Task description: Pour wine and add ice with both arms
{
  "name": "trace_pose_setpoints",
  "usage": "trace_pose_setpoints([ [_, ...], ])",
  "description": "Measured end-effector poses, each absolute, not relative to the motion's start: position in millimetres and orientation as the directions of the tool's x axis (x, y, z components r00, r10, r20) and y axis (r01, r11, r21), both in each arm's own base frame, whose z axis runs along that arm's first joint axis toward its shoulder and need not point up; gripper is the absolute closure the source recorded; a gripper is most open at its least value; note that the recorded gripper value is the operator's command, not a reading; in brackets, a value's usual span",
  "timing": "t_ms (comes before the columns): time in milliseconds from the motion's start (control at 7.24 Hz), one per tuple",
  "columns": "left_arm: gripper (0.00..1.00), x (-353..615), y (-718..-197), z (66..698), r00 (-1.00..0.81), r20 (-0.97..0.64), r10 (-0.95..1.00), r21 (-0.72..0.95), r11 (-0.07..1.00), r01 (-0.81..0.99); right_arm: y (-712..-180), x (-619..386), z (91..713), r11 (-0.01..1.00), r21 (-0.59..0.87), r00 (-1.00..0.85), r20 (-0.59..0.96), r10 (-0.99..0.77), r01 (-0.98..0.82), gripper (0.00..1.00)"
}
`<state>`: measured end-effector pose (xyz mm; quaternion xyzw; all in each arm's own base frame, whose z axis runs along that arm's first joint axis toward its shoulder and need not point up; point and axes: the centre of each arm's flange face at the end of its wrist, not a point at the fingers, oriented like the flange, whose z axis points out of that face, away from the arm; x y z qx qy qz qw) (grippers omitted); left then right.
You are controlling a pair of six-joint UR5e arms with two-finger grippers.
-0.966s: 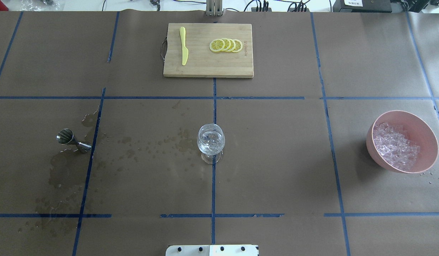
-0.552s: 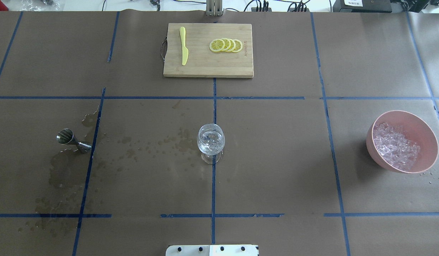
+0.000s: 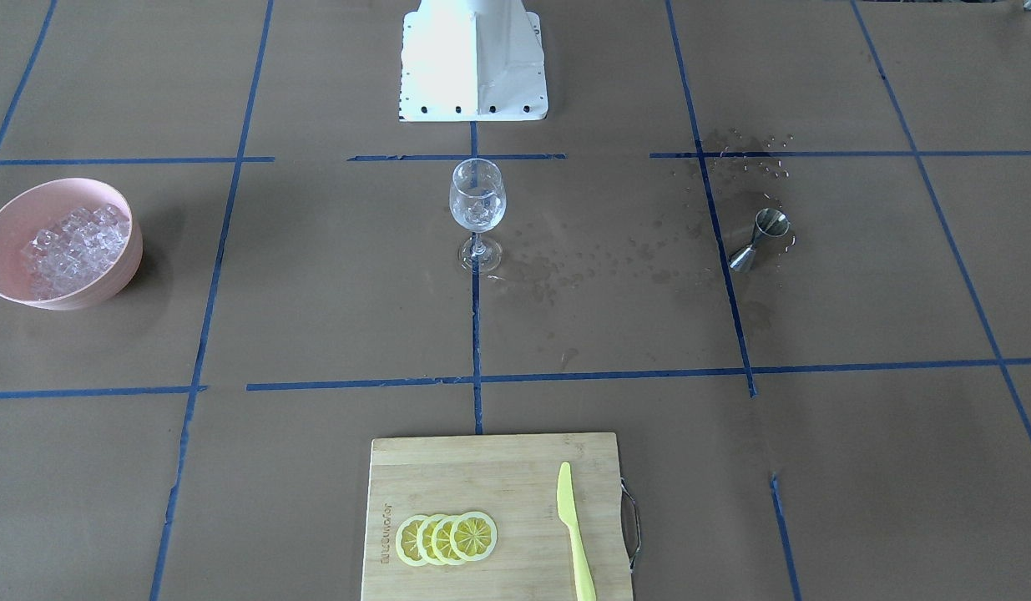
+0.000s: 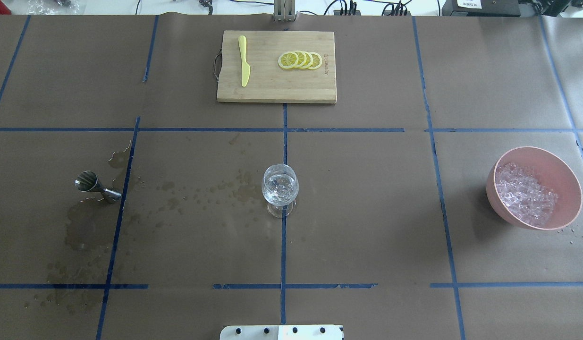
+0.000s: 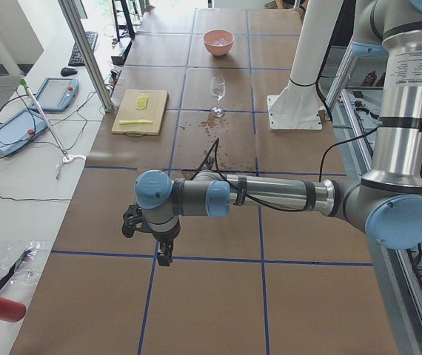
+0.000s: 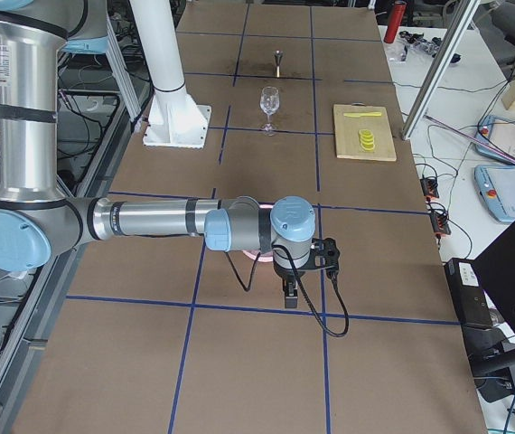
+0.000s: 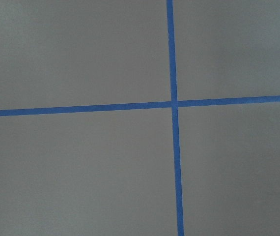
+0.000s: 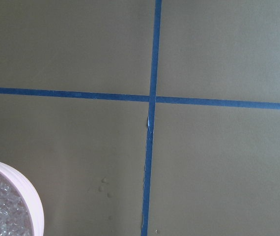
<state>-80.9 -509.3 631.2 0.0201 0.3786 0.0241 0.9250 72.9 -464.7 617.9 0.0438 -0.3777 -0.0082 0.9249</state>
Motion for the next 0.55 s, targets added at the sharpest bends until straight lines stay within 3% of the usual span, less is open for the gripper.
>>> trace_pose_setpoints([
  [552,0.0,-81.1,-509.3,634.8,0.711,-0.701,0.054,0.048,0.998,-0.029,-470.3,75.0,610.0,0.994,0.106,0.716,0.696,-0.053,-0.03,0.0],
])
